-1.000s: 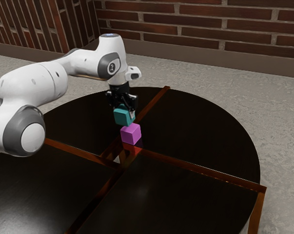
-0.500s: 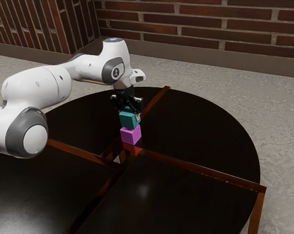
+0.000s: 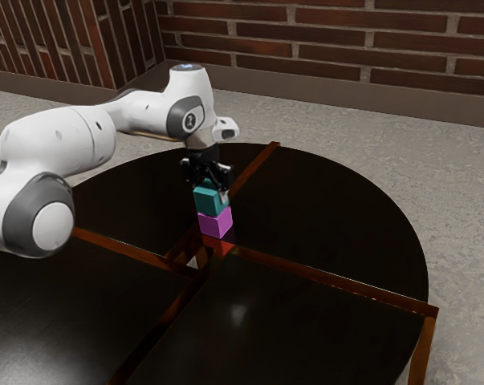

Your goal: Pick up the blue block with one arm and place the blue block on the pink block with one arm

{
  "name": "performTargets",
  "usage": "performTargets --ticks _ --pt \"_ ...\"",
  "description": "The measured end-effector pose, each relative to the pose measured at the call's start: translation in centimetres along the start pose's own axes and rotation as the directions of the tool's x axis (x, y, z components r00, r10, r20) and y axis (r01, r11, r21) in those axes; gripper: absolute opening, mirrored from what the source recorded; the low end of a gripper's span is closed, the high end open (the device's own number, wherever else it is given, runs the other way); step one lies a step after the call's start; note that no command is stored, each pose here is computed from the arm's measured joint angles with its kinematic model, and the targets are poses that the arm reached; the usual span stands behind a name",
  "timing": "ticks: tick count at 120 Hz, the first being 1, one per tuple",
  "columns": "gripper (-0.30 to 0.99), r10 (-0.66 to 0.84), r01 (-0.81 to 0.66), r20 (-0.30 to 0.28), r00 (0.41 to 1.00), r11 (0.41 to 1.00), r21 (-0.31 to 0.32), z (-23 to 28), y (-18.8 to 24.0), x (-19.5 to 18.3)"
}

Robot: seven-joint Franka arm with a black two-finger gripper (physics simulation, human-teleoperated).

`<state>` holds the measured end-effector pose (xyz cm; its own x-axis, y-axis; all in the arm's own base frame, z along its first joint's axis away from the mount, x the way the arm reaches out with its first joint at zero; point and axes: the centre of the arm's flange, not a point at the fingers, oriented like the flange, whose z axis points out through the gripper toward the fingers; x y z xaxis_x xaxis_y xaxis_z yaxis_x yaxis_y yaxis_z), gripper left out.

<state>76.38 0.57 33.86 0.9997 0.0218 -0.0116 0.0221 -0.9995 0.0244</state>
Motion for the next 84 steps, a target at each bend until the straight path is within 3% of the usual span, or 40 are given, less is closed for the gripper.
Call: performTargets --ticks 84 --pt "0.38 0.104 -0.105 0.035 0.994 0.994 0.021 0.35 -0.70 -0.32"
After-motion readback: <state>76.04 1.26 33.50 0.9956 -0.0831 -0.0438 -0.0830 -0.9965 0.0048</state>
